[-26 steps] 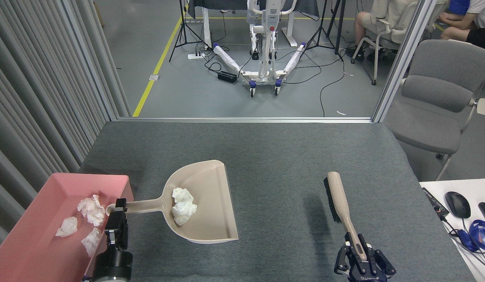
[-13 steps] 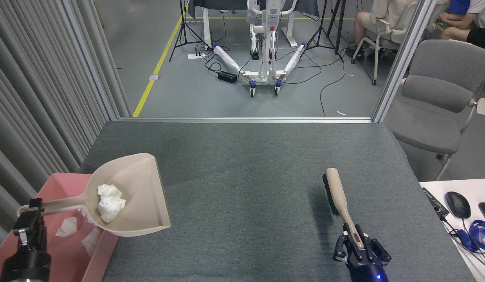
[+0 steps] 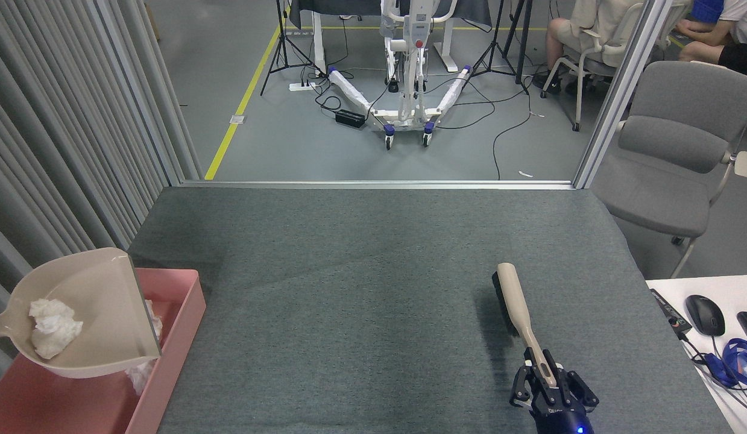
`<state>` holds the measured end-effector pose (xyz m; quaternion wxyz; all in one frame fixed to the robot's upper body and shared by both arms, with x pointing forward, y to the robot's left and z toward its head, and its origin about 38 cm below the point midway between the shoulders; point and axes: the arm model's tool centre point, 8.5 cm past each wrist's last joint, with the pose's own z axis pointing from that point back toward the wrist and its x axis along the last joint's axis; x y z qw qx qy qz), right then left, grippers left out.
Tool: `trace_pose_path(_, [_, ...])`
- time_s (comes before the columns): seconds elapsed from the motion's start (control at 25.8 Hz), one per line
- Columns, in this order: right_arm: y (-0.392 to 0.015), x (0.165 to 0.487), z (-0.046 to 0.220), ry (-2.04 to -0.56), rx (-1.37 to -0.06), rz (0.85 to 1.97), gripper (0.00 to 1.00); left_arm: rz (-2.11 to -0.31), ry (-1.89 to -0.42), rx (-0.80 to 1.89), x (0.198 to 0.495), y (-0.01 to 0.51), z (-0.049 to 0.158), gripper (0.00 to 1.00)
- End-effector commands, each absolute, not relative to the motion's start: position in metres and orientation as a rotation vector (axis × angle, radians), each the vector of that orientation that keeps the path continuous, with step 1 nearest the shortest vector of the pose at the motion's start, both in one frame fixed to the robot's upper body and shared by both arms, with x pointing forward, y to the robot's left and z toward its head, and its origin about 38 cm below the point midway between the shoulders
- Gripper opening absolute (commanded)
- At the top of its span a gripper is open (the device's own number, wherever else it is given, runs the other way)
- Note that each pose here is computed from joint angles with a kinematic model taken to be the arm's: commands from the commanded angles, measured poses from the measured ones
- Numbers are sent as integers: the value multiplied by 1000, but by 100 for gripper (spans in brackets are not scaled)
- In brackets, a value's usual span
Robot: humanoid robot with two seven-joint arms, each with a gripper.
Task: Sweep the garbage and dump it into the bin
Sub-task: 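Tilt the dustpan with the left hand to dump tissues into the bin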
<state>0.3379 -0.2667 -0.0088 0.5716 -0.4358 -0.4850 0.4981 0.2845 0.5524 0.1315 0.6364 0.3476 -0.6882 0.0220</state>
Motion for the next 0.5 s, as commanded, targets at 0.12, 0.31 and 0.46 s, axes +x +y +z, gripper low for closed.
trace_pose_path(0.12, [-279,312,-21,-1096,-1008,1176,0,-7,-1615,916,274,581,148,0])
trace_pose_path(0.31, [-286,312,-20,-1089,-1021,1166,0,-222,-1586,1038,280,587,168,0])
trace_pose_path(0.46, [-286,311,-21,-1088,-1019,1168,0,-312,-1571,1091,281,595,179,0])
